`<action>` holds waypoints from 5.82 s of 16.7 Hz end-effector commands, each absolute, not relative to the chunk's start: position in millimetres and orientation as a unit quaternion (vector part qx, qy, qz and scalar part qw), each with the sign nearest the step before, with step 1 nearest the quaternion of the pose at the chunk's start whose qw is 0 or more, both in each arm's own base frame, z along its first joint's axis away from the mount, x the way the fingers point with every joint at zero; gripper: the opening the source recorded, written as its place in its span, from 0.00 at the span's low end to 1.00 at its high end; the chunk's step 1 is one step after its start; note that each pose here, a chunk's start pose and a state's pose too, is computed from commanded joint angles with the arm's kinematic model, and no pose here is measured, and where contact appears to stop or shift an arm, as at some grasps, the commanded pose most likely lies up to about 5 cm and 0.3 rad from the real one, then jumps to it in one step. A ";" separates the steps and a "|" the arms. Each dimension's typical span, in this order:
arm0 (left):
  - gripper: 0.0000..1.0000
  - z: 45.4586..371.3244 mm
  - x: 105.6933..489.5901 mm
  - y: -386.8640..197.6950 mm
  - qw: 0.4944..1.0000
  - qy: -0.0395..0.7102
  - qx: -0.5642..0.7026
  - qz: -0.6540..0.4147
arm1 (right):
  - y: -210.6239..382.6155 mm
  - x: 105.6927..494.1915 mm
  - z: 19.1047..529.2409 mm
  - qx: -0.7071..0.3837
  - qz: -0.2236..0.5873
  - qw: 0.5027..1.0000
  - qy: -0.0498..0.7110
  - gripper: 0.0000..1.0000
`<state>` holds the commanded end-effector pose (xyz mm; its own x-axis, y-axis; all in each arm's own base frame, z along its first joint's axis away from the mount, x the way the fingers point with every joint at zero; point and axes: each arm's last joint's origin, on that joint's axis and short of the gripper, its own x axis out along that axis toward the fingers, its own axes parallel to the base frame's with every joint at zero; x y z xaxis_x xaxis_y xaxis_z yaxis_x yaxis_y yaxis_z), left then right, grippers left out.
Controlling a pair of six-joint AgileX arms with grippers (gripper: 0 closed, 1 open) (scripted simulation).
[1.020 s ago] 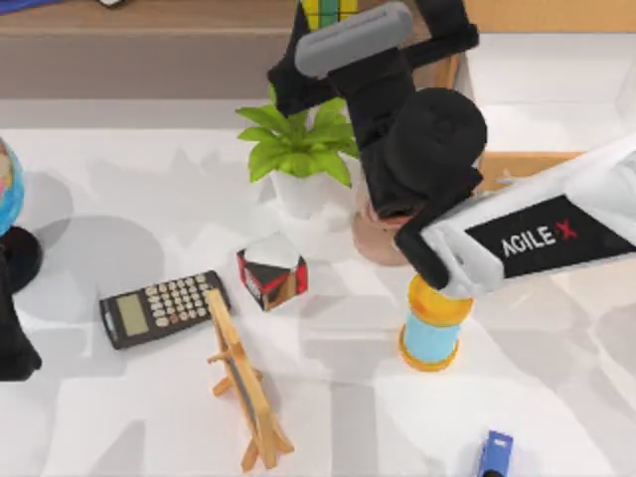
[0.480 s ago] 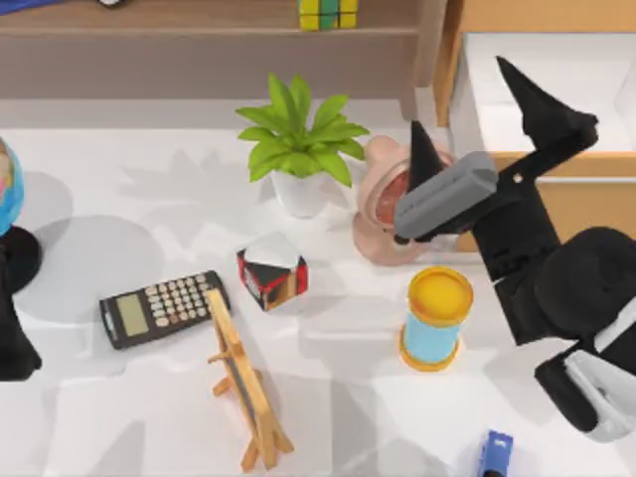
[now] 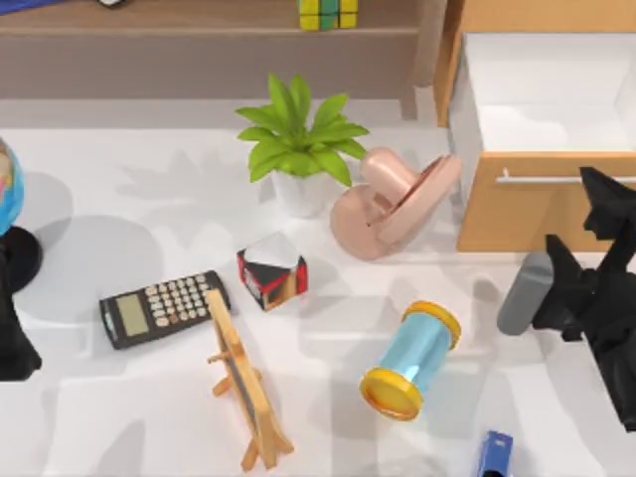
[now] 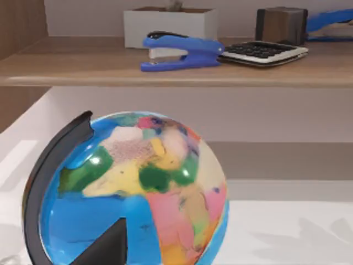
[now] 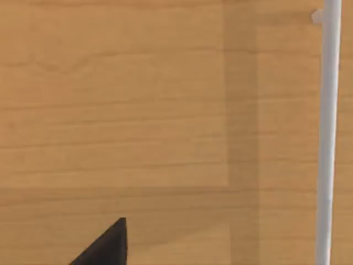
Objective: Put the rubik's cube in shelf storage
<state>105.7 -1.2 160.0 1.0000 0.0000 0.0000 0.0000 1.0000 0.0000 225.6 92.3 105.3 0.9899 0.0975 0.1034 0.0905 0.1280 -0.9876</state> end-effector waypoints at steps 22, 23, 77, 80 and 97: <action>1.00 160.0 105.7 -1.2 1.000 0.000 0.000 0.000 | 71.1 252.5 89.2 -0.707 -0.004 0.707 0.004 1.00; 1.00 160.0 105.7 -1.2 1.000 0.000 0.000 0.000 | 71.1 252.5 89.2 -0.707 -0.004 0.707 0.004 0.92; 1.00 160.0 105.7 -1.2 1.000 0.000 0.000 0.000 | 72.1 370.6 87.7 -0.706 0.002 0.708 0.005 0.00; 1.00 160.0 105.7 -1.2 1.000 0.000 0.000 0.000 | 71.3 377.1 88.2 -0.706 0.001 0.708 0.005 0.00; 1.00 160.0 105.7 -1.2 1.000 0.000 0.000 0.000 | 73.8 437.4 88.0 -0.705 0.005 0.709 0.004 0.00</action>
<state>105.7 -1.2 160.0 1.0000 0.0000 0.0000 0.0000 1.0000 0.0000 437.4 73.8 88.0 0.9999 0.0015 -0.0114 -0.0114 0.0051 -0.9999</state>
